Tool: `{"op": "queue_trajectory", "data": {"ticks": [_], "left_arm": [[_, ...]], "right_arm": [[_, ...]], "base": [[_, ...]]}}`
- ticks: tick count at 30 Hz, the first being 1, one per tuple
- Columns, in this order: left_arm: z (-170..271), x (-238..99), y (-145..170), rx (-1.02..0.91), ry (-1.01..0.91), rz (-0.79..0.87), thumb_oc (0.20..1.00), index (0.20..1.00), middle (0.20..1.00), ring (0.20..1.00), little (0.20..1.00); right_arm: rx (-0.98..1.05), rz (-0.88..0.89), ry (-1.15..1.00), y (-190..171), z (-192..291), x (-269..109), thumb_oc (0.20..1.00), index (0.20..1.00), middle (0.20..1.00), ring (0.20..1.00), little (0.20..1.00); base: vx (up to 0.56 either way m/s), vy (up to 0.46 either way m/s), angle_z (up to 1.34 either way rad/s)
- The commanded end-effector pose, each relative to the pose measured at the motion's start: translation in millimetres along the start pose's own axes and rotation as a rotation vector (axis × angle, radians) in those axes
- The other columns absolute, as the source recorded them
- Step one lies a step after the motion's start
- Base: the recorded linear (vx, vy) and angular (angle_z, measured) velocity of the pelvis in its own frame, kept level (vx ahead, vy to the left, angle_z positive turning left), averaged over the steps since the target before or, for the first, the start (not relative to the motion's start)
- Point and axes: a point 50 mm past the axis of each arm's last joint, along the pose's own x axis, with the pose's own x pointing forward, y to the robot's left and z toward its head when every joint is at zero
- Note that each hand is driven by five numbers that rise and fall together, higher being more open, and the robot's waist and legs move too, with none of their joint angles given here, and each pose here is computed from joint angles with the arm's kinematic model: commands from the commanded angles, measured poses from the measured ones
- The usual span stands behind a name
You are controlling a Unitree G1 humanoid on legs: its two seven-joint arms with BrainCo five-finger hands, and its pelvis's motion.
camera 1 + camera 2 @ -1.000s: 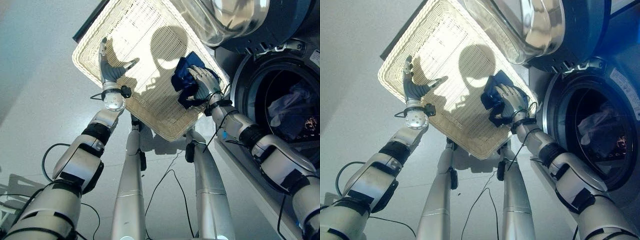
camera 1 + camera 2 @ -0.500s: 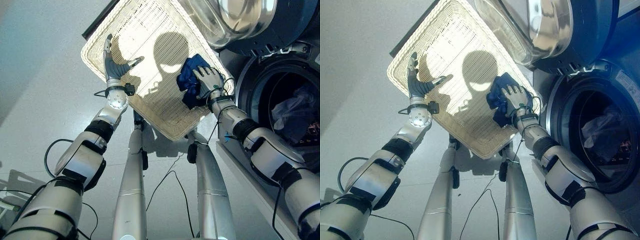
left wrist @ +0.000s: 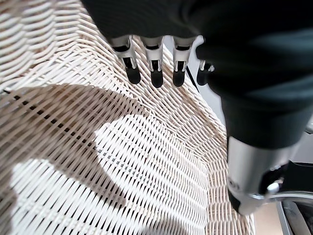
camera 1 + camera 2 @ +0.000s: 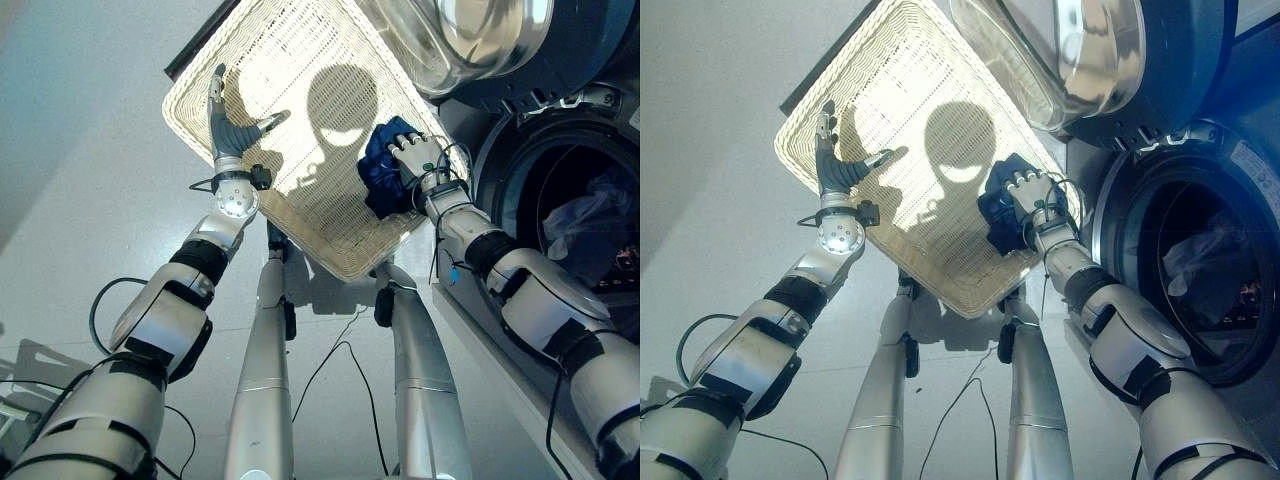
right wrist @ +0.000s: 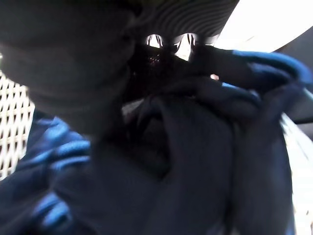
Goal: Put the clothes into the washing machine.
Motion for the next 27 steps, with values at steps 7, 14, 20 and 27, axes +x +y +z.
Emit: {"op": "queue_trajectory", "data": {"ticks": [7,14,20,27], "left_arm": [[14.7,7.3,1.6,-0.088,-0.051,0.063,1.000,1.000,1.000,1.000,1.000],[14.4,5.6,-1.0,-0.091,-0.050,0.061,1.000,1.000,1.000,1.000,1.000],[15.7,4.8,-2.7,-0.103,-0.050,0.062,1.000,1.000,1.000,1.000,1.000],[12.2,5.6,8.5,-0.102,-0.036,0.065,1.000,1.000,1.000,1.000,1.000]], "right_arm": [[-0.093,0.229,0.099,59.5,-33.5,-31.7,0.200,0.200,0.200,0.200,0.200],[0.064,0.206,0.155,60.8,-33.5,-32.9,0.200,0.200,0.200,0.200,0.200],[0.789,0.264,0.284,63.9,-20.0,-32.7,0.200,0.200,0.200,0.200,0.200],[1.974,0.415,0.132,55.8,20.4,-37.4,0.200,0.200,0.200,0.200,0.200]], "base": [[0.00,0.000,0.00],[0.00,0.000,0.00],[0.00,0.000,0.00],[0.00,0.000,0.00]]}}
